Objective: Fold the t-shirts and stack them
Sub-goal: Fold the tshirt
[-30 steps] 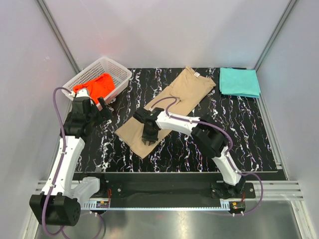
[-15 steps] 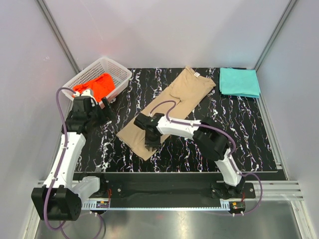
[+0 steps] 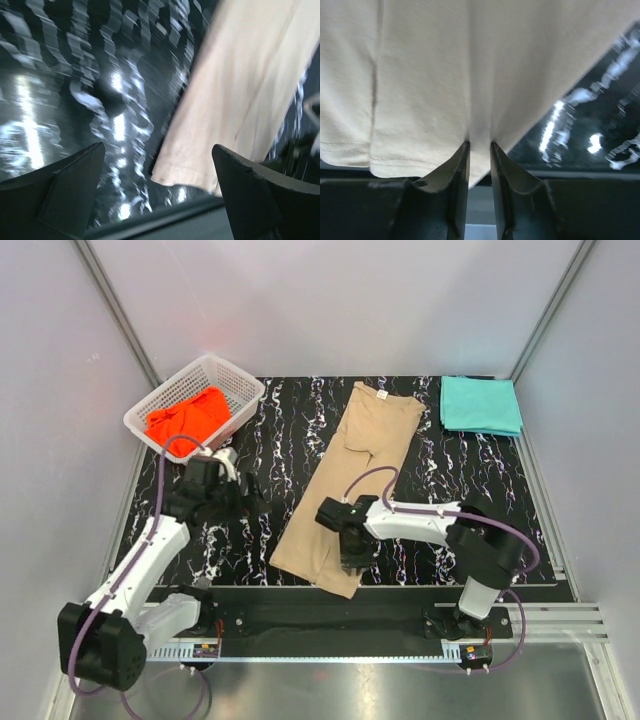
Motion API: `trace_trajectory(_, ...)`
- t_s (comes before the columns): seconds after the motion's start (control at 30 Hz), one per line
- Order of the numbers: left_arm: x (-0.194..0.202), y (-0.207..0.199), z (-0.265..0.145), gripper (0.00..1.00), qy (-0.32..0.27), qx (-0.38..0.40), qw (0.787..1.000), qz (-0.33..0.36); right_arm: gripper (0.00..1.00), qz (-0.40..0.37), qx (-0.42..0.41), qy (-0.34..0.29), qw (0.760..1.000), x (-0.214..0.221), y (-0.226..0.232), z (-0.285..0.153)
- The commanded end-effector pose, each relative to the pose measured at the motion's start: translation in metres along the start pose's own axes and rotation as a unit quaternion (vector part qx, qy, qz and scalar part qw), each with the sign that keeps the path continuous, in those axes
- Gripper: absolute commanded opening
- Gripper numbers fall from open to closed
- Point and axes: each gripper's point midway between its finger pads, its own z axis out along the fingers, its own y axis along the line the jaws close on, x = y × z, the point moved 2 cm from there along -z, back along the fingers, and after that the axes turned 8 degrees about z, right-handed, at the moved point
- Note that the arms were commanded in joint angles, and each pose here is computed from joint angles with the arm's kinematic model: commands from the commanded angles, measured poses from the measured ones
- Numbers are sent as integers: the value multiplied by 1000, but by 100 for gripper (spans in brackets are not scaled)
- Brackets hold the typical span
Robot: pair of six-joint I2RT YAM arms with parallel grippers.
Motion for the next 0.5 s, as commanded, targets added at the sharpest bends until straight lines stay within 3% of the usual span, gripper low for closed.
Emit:
trace_trajectory(0.0, 13, -36, -6, 95, 0, 31, 998, 47, 31, -16, 20, 4, 1000, 15, -29, -17)
trace_trajectory(0.17, 36, -40, 16, 94, 26, 38, 998, 33, 37, -1, -28, -58, 998, -24, -25, -61)
trace_trajectory(0.27, 48, -35, 29, 93, 41, 26, 998, 34, 46, 20, -68, -96, 993, -85, -34, -79)
trace_trajectory(0.37, 60, -34, 39, 91, 51, 21, 998, 38, 58, 89, -127, -120, 981, -149, -63, -90)
trace_trajectory(0.47, 75, -35, 46, 88, 67, 20, 997, 43, 67, 125, -150, -181, 964, -215, -93, -100)
